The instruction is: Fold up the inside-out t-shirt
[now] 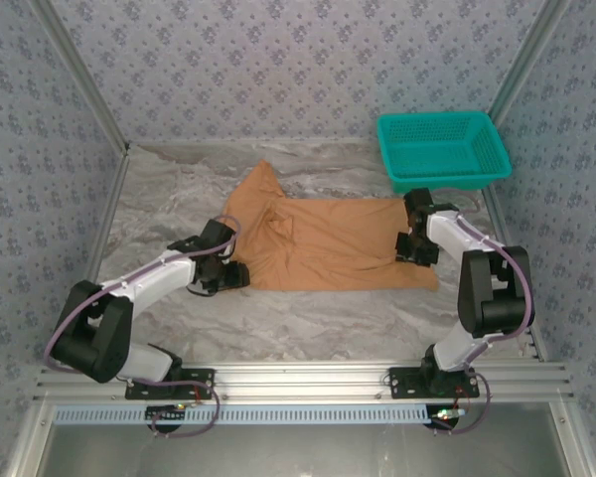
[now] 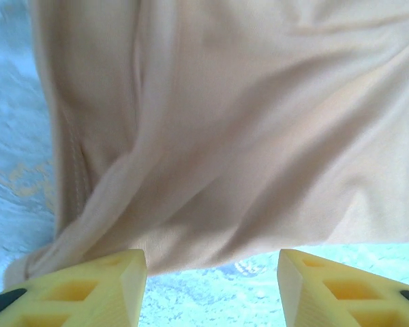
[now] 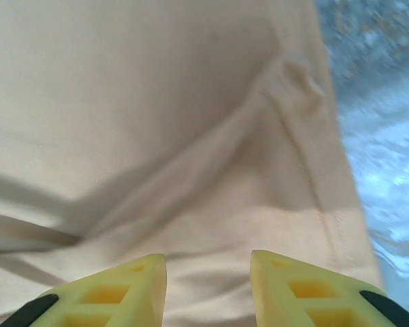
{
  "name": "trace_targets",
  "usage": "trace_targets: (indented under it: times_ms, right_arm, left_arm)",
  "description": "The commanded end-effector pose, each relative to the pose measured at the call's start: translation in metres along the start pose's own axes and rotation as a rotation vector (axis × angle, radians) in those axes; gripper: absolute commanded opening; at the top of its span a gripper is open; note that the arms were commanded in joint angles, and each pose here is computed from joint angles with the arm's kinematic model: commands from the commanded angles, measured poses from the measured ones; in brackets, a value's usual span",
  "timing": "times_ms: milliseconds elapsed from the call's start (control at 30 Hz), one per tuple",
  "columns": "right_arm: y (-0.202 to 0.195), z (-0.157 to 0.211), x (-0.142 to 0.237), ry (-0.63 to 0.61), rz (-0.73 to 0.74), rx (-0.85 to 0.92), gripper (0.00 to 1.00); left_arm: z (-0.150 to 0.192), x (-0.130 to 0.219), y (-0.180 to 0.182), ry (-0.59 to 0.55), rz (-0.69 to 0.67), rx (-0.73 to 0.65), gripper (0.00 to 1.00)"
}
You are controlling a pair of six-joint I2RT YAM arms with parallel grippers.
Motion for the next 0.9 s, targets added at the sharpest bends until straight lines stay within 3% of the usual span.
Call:
trace_targets:
  times_ms: [0, 167, 667, 867]
  right_arm:
    - [0.021, -0.018, -0.004, -0.038, -0.129, -0.047, 0.39]
    - [0.022, -0.02, -0.02, -0.008, -0.126, -0.063, 0.34]
    - [0.006, -0.063, -0.022, -0.147, -0.077, -0.14, 0.11]
    - [0.007, -0.071, -0.01, -0.213, -0.08, -0.095, 0.11]
  left_arm:
    - [-0.021, 0.019, -0.01, -0.077, -0.009, -0.025, 0.53]
    - [-0.025, 0.018, -0.014, -0.068, -0.017, -0.052, 0.53]
    - [-0.013, -0.035, 0.025, -0.015, -0.18, -0.057, 0.53]
    - [-0.005, -0.036, 0.034, -0.009, -0.199, -0.045, 0.53]
Point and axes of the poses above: each hand's point on the last joint's axis, 136 mm out from that joint toward the fingers, its own x axis back along the fingers, its own y axis along the line the jaws close on, z = x × y, the point moved 2 cm from there along x, back along the fingers, and after that the axes turned 8 degrees about x, right-handed, at the moved point
